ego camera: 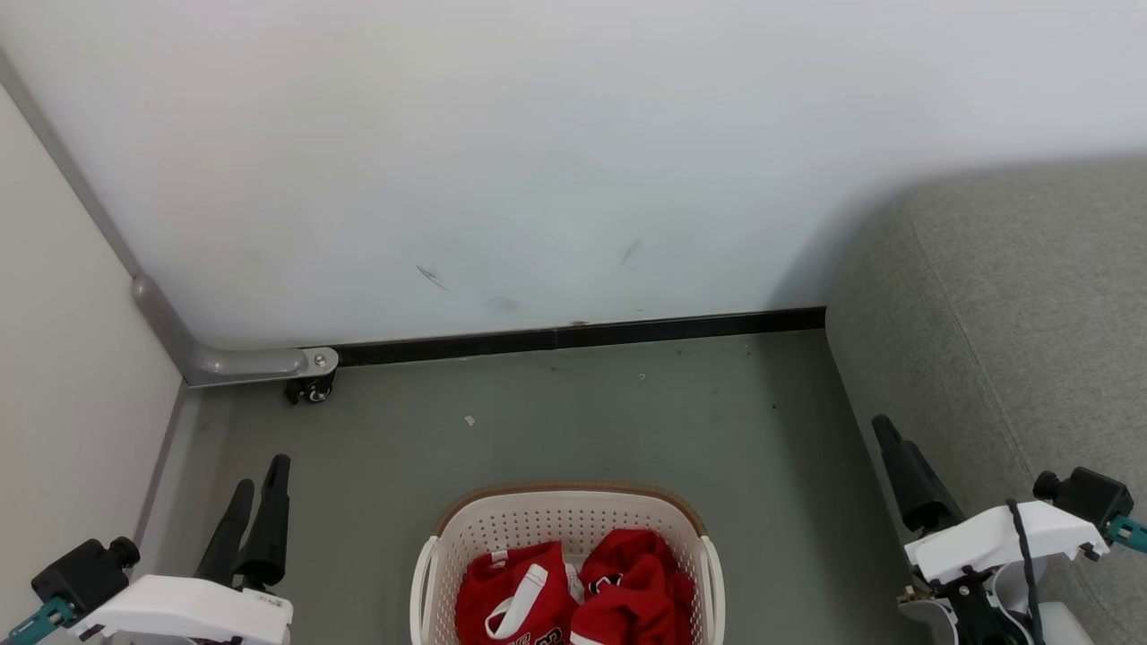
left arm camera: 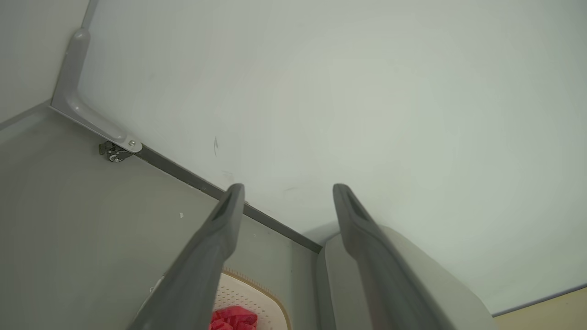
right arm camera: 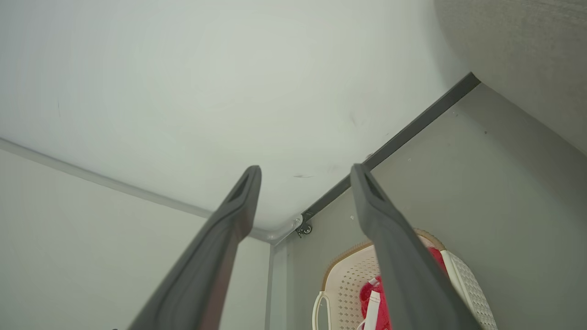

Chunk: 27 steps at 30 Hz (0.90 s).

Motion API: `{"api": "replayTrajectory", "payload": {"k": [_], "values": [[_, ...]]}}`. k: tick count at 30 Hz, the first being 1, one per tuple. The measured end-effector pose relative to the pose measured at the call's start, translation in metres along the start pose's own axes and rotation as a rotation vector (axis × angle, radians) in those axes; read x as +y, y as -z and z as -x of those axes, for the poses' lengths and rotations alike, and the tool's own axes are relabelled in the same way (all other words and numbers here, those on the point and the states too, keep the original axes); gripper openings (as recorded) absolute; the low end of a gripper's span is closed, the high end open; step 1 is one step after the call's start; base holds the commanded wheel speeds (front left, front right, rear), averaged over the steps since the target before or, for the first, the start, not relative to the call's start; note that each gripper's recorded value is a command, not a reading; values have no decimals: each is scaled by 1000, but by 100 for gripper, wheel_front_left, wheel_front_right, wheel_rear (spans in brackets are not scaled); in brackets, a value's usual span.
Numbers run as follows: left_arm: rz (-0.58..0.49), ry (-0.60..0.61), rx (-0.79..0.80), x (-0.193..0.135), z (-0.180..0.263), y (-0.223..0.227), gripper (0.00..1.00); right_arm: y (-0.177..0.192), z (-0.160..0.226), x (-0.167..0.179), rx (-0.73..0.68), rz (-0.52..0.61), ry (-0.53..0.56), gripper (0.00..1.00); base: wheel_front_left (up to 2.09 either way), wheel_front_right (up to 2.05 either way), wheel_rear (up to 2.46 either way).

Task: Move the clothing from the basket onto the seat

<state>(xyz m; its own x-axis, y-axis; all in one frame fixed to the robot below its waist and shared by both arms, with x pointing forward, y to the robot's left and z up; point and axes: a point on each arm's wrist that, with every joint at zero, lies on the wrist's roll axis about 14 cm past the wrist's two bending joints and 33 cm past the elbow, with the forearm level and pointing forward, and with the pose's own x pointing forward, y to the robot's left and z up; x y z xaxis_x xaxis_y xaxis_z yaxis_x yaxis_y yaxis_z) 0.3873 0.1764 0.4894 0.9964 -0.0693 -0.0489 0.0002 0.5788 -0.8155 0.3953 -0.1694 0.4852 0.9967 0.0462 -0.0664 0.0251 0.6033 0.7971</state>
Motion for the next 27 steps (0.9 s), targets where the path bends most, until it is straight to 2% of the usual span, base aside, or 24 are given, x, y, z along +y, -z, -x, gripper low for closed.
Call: {"api": "replayTrajectory", "payload": {"k": [27], "values": [[-400,111,-49,-28,5,-4,100,-2,0,33,-50,450,-121,100,0,0,0]]}}
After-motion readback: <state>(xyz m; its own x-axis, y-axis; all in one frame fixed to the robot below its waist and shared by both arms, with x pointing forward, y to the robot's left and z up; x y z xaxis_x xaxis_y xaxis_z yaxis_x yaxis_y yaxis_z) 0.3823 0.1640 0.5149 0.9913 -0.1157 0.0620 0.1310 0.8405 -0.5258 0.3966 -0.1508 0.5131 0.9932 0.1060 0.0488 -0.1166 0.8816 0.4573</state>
